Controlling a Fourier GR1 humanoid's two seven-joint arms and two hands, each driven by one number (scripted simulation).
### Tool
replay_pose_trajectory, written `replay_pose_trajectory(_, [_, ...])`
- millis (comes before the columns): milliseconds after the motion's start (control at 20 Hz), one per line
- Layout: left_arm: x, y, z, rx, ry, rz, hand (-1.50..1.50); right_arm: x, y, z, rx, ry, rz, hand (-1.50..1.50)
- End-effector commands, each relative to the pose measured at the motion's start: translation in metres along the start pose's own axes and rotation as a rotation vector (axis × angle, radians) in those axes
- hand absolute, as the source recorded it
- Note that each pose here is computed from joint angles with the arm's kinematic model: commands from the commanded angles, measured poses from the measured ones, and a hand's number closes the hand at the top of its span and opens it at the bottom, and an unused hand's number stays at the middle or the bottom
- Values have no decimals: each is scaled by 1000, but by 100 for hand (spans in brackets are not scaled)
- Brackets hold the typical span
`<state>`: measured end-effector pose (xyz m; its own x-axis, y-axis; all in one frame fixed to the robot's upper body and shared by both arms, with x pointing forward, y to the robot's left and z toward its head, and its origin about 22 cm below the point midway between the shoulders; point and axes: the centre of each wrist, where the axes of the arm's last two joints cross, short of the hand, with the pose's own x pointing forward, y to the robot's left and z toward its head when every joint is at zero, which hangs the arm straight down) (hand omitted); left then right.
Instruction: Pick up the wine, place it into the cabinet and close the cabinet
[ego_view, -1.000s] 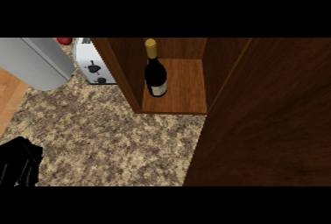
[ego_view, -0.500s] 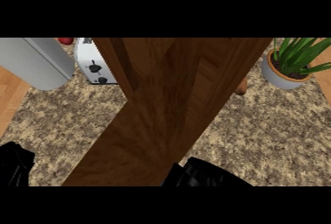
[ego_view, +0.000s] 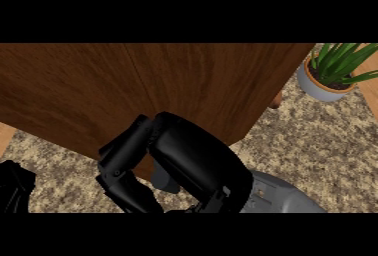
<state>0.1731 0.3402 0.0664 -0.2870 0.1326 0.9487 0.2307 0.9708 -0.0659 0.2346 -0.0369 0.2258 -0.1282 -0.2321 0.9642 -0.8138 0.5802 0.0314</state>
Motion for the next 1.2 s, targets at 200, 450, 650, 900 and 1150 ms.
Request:
replay_pose_trajectory(200, [-7,-2,13,0,8,-16,150,-10,-38,-50,-118,-6,-74,150])
replay_pose_trajectory(450, [1,15,6,-17,3,-18,150,-64,-53,-45,-161,26,-86,150])
replay_pose_trajectory(650, [1,-5,-3,6,3,-32,150,-57,-70,-42,-176,51,-97,150])
replay_pose_trajectory(900, [-4,11,10,6,13,-17,150,-59,-111,-44,-249,62,-78,150])
replay_pose_trajectory(1150, [-2,3,-7,9,0,-29,150,-64,-140,-38,-289,35,-49,150])
